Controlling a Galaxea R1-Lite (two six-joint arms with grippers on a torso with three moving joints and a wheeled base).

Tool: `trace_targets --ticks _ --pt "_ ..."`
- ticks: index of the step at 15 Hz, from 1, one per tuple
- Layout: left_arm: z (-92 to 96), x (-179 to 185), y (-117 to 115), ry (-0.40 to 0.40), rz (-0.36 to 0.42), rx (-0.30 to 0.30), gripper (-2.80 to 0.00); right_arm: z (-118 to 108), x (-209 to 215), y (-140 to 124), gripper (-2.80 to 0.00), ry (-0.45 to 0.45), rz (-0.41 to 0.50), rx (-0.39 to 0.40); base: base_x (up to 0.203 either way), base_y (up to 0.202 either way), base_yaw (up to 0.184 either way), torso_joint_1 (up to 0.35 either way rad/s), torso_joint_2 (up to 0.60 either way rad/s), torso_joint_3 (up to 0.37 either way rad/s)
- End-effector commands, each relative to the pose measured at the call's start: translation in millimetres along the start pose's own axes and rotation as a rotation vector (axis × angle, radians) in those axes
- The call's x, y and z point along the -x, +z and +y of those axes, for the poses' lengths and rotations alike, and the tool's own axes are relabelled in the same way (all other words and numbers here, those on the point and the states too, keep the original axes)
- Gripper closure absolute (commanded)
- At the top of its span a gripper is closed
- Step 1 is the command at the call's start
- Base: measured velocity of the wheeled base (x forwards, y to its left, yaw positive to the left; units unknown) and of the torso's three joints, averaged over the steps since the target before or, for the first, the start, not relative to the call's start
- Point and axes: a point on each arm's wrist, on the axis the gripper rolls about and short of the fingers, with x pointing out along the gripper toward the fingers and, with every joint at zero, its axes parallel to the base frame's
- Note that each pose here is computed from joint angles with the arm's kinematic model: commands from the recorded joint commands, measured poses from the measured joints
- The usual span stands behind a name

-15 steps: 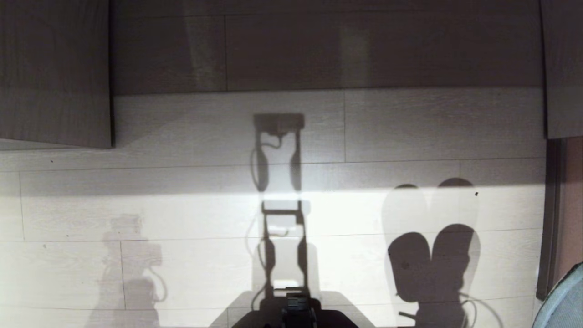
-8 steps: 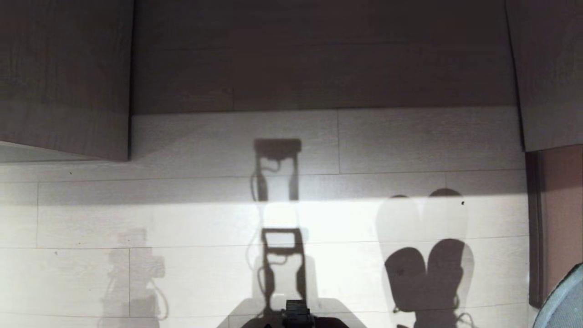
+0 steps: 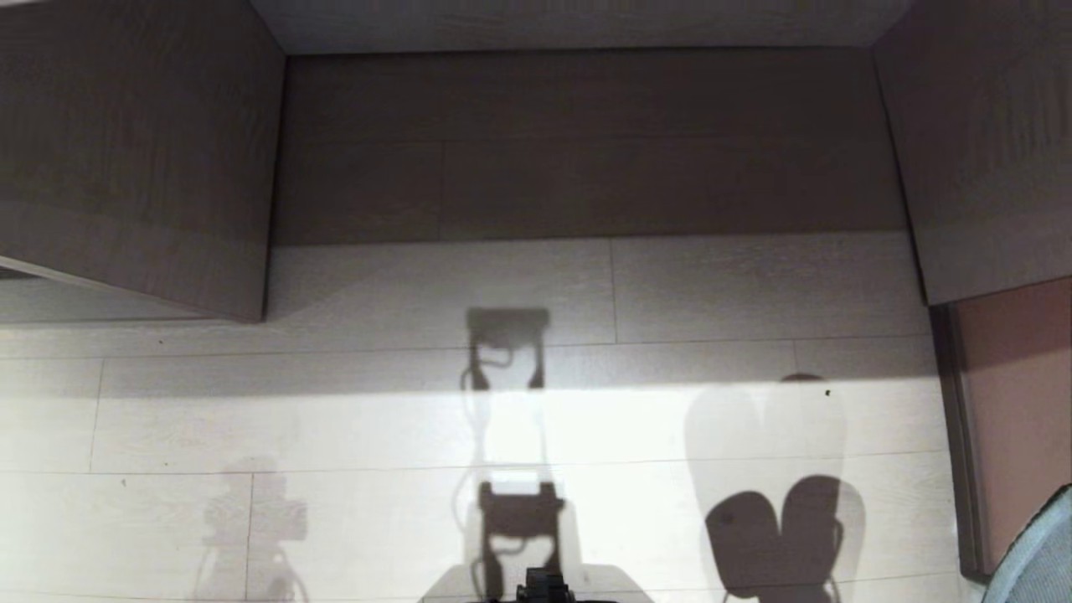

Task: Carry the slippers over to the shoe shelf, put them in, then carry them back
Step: Place the slippers into the shoe cabinet

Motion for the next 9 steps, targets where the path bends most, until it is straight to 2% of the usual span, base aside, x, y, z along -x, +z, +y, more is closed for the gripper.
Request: trace_targets --ticks 1,9 --pt "0.0 -0.1 0.1 0.000 0.001 0.002 0.00 0.0 0.0 -0.1 0.00 0.001 0.001 0.000 0.000 0.000 0.000 0.002 0.00 0.202" --pt "0.0 -0.1 0.1 0.000 0.001 0.001 0.00 0.0 0.0 -0.1 0.00 0.001 0.001 -0.008 0.000 0.000 0.000 0.002 0.00 0.202"
